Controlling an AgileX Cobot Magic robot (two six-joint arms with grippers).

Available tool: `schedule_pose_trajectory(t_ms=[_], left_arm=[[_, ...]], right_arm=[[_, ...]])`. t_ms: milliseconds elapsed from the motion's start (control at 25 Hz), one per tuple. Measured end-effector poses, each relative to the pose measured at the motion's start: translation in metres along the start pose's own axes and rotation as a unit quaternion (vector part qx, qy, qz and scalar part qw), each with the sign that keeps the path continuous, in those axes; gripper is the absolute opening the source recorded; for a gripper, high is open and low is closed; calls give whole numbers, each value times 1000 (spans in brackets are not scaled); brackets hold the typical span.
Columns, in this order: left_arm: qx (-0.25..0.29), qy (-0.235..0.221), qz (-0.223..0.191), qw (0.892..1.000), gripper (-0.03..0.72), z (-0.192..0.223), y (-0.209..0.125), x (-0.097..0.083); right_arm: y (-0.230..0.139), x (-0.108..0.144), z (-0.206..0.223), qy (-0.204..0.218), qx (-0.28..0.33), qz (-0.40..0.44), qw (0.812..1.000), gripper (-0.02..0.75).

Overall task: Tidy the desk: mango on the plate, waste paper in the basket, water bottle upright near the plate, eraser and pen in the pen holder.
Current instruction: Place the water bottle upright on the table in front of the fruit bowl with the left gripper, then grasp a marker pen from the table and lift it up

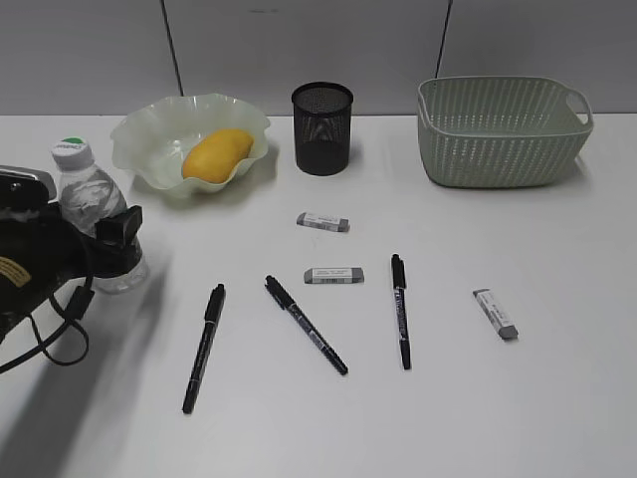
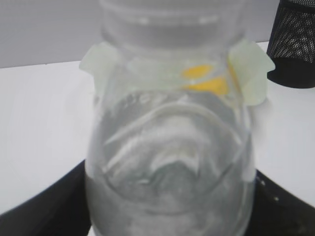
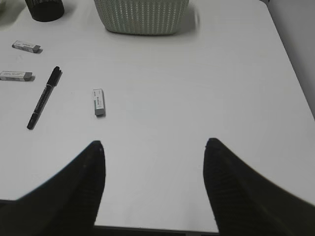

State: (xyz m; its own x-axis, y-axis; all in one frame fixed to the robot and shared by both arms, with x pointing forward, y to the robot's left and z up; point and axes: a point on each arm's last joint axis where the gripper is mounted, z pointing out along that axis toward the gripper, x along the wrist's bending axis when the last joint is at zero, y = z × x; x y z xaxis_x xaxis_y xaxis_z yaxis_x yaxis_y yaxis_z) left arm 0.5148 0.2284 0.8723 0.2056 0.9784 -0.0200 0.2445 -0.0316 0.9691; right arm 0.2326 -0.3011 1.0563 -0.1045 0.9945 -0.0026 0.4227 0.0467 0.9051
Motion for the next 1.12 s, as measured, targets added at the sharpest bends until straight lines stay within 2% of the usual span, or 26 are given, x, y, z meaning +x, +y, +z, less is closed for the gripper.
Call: schedule_pose_trajectory(t_ms=[160, 360, 440, 520, 600, 680, 760, 840, 920, 1000, 1120], left_arm=[[-28, -2, -2, 1000, 594, -4, 17, -1], [-96, -5, -6, 995, 594, -15, 54, -1], [-133, -6, -8, 991, 594, -24, 74, -1], [-187, -9, -11, 982, 594, -38, 101, -2], [-217, -11, -15, 976, 594, -55, 126, -2], [-204, -10, -26, 979, 594, -75, 152, -1], [-149, -10, -40, 988, 592, -92, 170, 0], [-109, -14, -46, 993, 592, -121, 192, 2], [-52, -13, -41, 998, 592, -153, 203, 5], [-35, 2, -25, 999, 592, -188, 212, 11], [29, 45, -21, 998, 592, -224, 210, 20]], right_arm=[[0, 0, 0, 0, 0, 0, 1000, 498], [0, 0, 0, 0, 0, 0, 1000, 498], [0, 0, 0, 0, 0, 0, 1000, 498], [0, 0, 0, 0, 0, 0, 1000, 498], [0, 0, 0, 0, 0, 0, 1000, 498], [0, 0, 0, 0, 0, 0, 1000, 498], [0, 0, 0, 0, 0, 0, 1000, 498], [0, 0, 0, 0, 0, 0, 1000, 498], [0, 0, 0, 0, 0, 0, 1000, 498], [0, 0, 0, 0, 0, 0, 1000, 498], [0, 0, 0, 0, 0, 0, 1000, 498]])
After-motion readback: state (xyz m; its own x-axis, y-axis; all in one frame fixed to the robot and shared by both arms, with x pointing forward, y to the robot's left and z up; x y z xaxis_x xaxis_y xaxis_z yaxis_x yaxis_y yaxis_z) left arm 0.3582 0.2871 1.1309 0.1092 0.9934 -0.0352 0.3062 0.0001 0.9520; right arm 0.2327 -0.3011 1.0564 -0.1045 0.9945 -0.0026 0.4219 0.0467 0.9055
